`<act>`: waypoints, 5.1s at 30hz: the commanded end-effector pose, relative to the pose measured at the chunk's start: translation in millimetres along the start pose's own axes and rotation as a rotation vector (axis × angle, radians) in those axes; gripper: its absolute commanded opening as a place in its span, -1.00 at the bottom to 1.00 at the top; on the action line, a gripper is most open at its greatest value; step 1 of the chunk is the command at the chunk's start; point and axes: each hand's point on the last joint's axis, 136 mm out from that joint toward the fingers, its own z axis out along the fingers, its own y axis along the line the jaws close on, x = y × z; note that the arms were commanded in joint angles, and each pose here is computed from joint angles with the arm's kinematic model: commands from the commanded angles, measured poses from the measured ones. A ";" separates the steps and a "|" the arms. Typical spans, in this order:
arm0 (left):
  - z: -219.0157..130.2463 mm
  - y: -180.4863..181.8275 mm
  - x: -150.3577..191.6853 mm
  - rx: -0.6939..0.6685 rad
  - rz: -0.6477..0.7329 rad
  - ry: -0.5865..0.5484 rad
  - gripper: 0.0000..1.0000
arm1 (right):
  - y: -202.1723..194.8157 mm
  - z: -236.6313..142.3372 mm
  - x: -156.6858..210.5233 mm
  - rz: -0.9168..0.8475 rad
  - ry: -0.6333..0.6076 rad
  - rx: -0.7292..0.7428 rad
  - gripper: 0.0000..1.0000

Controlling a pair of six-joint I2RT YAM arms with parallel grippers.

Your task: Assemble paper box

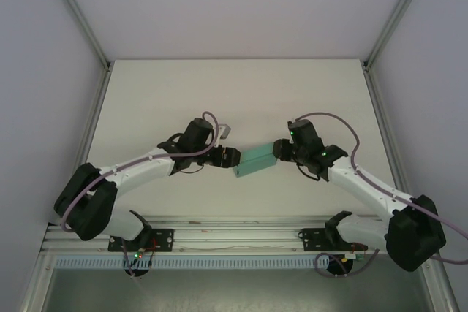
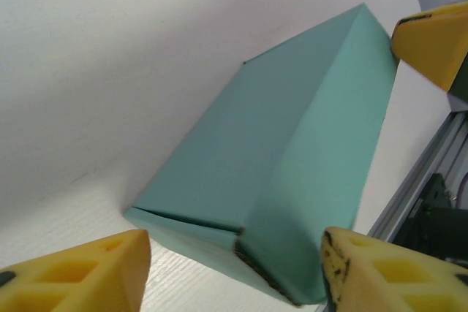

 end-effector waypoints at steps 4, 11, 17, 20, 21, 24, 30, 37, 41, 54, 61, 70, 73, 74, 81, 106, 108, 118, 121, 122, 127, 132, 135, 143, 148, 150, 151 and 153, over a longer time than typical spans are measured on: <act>11.9 4.4 11.9 0.006 -0.032 0.054 0.02 | -11.9 7.6 18.8 0.016 0.088 0.043 -0.49; 23.7 25.3 29.1 -0.046 -0.081 0.114 -0.31 | -23.9 13.7 52.7 0.053 0.244 0.078 -0.64; 25.1 38.4 37.0 -0.085 -0.107 0.122 -0.55 | -33.0 19.6 78.3 0.101 0.363 0.084 -0.80; 28.7 46.9 44.6 -0.109 -0.122 0.137 -0.69 | -35.1 25.3 84.7 0.127 0.370 0.077 -0.93; 29.6 49.5 47.0 -0.115 -0.128 0.139 -0.73 | -35.0 27.1 85.7 0.138 0.363 0.070 -0.99; 30.6 59.2 52.7 -0.154 -0.138 0.150 -0.88 | -37.5 28.3 86.3 0.146 0.343 0.072 -1.00; 30.9 64.7 50.8 -0.190 -0.128 0.145 -0.91 | -38.4 23.2 77.0 0.149 0.303 0.087 -1.00; 21.4 47.2 13.6 -0.194 -0.074 0.068 -0.41 | -25.9 6.5 24.2 0.087 0.160 0.105 -0.58; 14.5 34.3 -5.0 -0.179 -0.031 0.030 -0.01 | -14.5 -2.9 -1.8 0.048 0.094 0.088 -0.30; -27.5 -3.4 -60.8 -0.179 0.105 -0.132 1.00 | 26.5 -41.2 -67.8 -0.071 -0.081 -0.010 0.31; -36.9 1.1 -66.7 -0.222 0.123 -0.174 1.00 | 66.1 -39.5 -65.4 -0.355 -0.042 -0.208 0.61; -25.6 13.4 -47.9 -0.214 0.099 -0.137 1.00 | 72.6 -25.7 1.2 -0.970 0.093 -0.435 0.67; -24.8 17.4 -42.7 -0.224 0.093 -0.124 1.00 | 73.2 -18.3 4.1 -1.116 0.091 -0.463 0.72; -24.6 19.2 -41.2 -0.228 0.089 -0.122 1.00 | 73.1 -16.4 8.3 -1.179 0.115 -0.489 0.71; -36.1 31.8 -33.2 -0.276 0.074 -0.138 1.00 | 70.3 -10.4 31.2 -1.414 0.314 -0.564 0.69; -86.1 66.1 -18.3 -0.446 0.025 -0.253 1.00 | 40.8 52.2 12.2 -1.486 0.372 -0.088 0.11; -83.1 65.9 -16.3 -0.437 0.023 -0.242 1.00 | 45.5 50.1 5.9 -1.453 0.341 -0.078 0.22; -23.5 25.3 -15.7 -0.077 -0.060 -0.168 1.00 | 36.8 25.5 -41.0 -0.943 0.096 -0.084 0.61; -2.6 9.6 -16.5 0.049 -0.062 -0.116 1.00 | 11.8 18.4 -71.5 -0.578 0.003 0.013 0.71; 2.9 9.1 -17.2 0.057 -0.064 -0.102 1.00 | 1.3 16.8 -76.3 -0.441 0.003 0.032 0.74; 24.1 8.3 -18.4 0.098 -0.103 -0.047 0.91 | -34.0 14.1 -43.6 -0.062 0.113 0.074 0.74; 43.4 9.6 -17.1 0.135 -0.123 -0.007 0.83 | -34.8 21.2 -4.7 0.076 0.153 -0.015 0.77; 55.9 7.8 -17.3 0.171 -0.136 0.017 0.76 | -39.2 26.4 1.9 0.130 0.139 -0.028 0.79; 81.8 16.1 -7.9 0.214 -0.177 0.075 0.07 | -43.1 41.7 16.1 0.223 0.186 -0.071 0.78; 87.9 25.0 4.3 0.216 -0.212 0.099 -0.26 | -43.5 47.6 20.4 0.264 0.212 -0.104 0.75; 88.8 32.5 9.9 0.192 -0.226 0.105 -0.31 | -44.5 45.6 19.7 0.248 0.214 -0.097 0.75; 88.7 36.6 11.0 0.177 -0.233 0.102 -0.34 | -45.9 44.8 19.3 0.243 0.210 -0.089 0.75; 87.5 42.4 11.0 0.153 -0.244 0.092 -0.34 | -47.7 42.5 17.9 0.239 0.203 -0.076 0.76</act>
